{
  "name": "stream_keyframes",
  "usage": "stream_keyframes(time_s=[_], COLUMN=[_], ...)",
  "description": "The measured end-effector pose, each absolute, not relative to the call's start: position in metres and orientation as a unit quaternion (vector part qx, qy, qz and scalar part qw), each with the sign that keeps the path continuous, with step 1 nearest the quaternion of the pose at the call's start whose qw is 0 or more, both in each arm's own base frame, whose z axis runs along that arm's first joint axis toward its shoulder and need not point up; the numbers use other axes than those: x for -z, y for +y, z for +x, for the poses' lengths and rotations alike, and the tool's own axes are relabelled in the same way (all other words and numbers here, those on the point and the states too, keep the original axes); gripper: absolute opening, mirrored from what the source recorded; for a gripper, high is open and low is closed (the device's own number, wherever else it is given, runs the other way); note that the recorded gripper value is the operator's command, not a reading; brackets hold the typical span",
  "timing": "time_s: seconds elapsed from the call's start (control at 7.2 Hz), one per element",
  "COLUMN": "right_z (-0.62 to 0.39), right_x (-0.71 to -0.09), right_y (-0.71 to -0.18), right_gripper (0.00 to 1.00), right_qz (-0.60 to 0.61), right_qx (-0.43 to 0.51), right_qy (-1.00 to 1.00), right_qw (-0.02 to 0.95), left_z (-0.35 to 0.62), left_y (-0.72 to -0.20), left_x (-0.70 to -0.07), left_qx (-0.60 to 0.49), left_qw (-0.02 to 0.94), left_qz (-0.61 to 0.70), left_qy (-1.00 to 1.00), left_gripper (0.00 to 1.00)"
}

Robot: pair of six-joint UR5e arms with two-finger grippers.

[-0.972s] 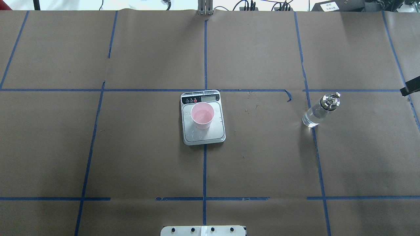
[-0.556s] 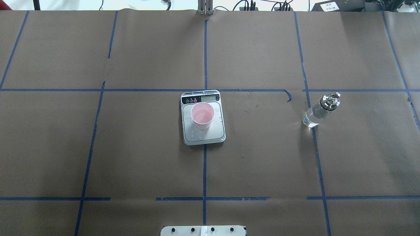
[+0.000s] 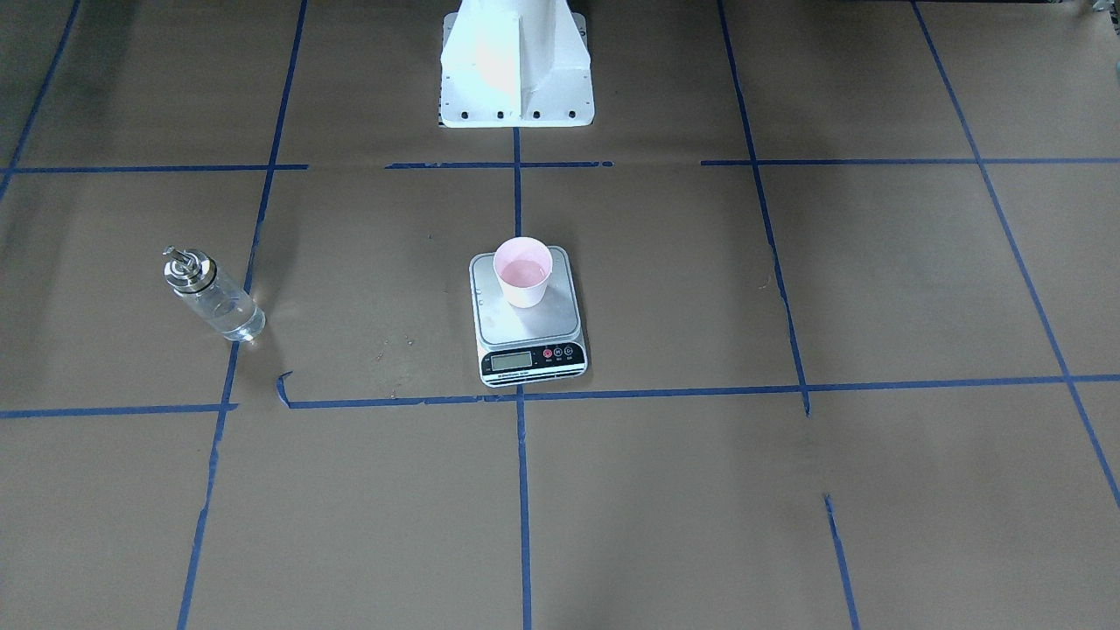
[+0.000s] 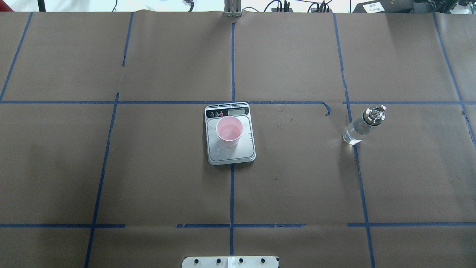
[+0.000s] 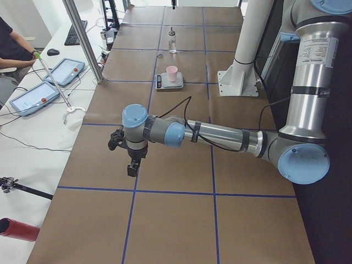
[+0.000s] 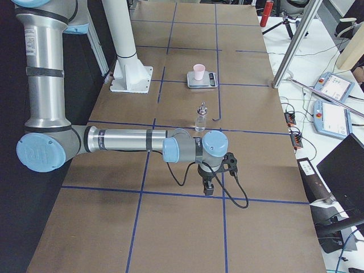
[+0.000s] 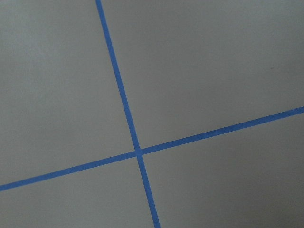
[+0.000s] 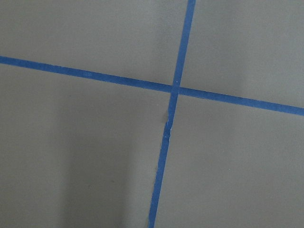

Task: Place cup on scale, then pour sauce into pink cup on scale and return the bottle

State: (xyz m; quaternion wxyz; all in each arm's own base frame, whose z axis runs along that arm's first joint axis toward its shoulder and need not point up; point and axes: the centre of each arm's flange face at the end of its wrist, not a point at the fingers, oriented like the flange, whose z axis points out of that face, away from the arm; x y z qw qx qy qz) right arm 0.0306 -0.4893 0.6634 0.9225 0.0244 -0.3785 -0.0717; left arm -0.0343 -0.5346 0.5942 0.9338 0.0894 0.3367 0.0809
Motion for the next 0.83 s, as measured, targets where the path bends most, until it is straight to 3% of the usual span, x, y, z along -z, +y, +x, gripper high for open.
stream_keyframes(time_s=[0.56,0.83], right_z=[0.034,0.036], right_x=[-0.646,-0.641], right_y=[-0.494,-0.492], right_gripper=[1.0,1.0], right_qz=[0.026,0.028], right_qx=[0.029,0.021], right_qy=[-0.383,-0.383], right_qw=[0.923,0.923], left_z=[-0.074,-0.074], left_y=[-0.504,-0.499], left_x=[-0.666,-0.671], left_qx=[-0.139,-0.138], left_qw=[0.93,0.93], left_qz=[0.07,0.066], left_qy=[0.332,0.333], left_gripper=[1.0,1.0])
